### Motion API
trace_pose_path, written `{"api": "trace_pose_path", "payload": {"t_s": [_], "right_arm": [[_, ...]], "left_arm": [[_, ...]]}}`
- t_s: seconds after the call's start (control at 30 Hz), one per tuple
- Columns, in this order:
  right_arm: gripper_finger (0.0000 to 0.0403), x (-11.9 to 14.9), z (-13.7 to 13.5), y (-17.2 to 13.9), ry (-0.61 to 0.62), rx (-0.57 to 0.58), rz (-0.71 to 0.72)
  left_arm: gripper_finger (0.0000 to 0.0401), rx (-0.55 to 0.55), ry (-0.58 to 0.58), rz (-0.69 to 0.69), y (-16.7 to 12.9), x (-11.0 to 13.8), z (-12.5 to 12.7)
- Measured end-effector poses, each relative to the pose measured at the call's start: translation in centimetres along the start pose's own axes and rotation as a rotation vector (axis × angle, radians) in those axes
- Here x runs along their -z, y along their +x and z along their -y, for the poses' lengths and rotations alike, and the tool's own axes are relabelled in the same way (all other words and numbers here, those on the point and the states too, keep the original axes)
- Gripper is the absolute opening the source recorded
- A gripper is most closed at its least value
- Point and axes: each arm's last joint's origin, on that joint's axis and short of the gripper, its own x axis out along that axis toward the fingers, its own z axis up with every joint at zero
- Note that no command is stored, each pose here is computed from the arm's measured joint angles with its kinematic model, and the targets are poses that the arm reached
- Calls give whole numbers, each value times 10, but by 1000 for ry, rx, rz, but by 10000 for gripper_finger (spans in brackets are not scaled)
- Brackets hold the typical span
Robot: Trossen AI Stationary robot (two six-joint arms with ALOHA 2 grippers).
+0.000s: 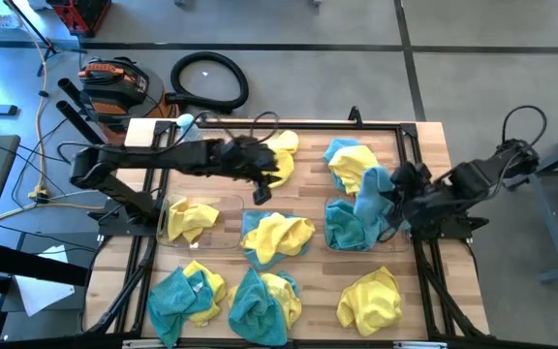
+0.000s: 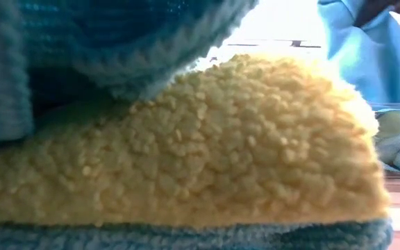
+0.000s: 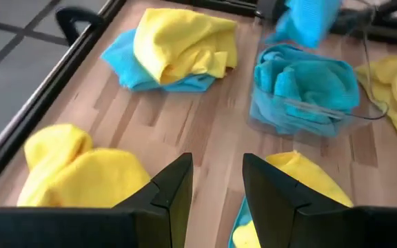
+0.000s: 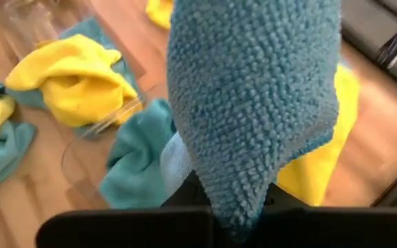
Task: Sort microfiber towel by color & place in baskets
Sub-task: Put the blue microfiber cloth into the right transparent bin
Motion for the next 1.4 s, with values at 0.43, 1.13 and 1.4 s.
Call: {"api": "trace_pose_path", "payload": {"t_s": [0.43, 1.13, 1.4], "right_arm": [[1, 80, -11, 79, 155, 24, -125], [15, 108, -8, 122, 79, -25, -435], [83, 96, -9, 110, 24, -9, -445]], "left_arm": [[117, 9, -180, 255, -42, 88, -16], [117, -5, -226, 267, -42, 107, -18], [117, -5, -225, 266, -42, 107, -18]]}}
